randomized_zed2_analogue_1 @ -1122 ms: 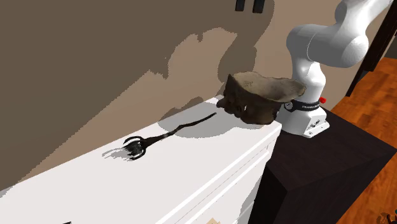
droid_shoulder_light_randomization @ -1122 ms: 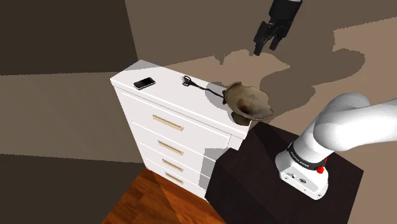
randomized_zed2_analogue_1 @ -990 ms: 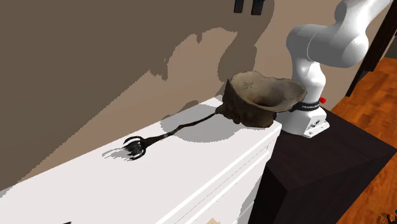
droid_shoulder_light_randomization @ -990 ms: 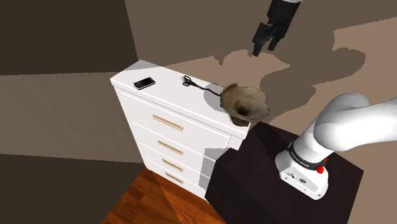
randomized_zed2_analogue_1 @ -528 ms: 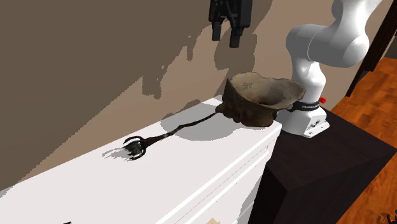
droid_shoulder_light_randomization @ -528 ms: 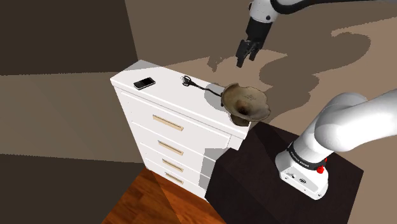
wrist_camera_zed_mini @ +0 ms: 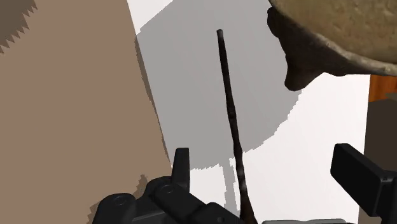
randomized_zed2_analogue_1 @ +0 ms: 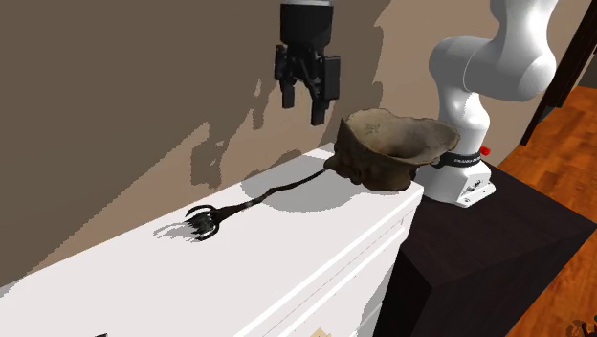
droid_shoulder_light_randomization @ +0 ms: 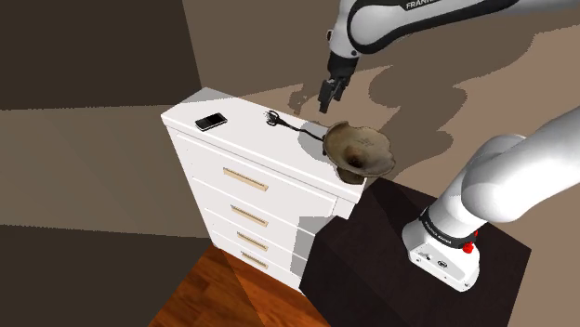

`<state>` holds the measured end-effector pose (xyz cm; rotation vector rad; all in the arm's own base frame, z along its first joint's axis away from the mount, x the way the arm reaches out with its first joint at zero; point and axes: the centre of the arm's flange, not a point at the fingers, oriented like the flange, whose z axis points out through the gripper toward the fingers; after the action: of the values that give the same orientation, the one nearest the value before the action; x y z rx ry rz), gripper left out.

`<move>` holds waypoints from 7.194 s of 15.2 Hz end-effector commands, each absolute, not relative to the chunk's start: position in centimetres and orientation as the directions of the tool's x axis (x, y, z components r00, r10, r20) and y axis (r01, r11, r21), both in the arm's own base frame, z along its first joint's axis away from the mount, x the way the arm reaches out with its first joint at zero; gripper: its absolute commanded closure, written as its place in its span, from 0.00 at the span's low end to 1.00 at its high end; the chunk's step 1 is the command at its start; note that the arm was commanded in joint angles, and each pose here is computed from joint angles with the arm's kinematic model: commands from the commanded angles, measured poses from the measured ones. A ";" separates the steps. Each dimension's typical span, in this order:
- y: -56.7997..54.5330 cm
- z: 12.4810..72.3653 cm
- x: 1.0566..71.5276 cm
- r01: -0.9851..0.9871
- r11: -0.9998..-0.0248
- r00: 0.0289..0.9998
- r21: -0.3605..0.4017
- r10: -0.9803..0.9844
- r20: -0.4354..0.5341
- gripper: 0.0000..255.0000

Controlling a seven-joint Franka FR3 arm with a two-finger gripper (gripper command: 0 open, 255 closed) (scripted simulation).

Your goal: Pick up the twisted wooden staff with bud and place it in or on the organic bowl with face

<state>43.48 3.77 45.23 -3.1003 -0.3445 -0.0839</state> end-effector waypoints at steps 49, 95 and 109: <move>6.3 41.0 50.5 0.370 -0.929 0.929 -0.021 0.369 0.031 1.00; 7.2 54.8 27.7 0.370 -0.929 0.929 -0.021 0.369 0.031 1.00; 7.2 47.7 27.7 0.370 -0.929 0.929 -0.021 0.369 0.031 1.00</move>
<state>27.68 7.20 47.96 -3.0594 -0.5866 -0.0410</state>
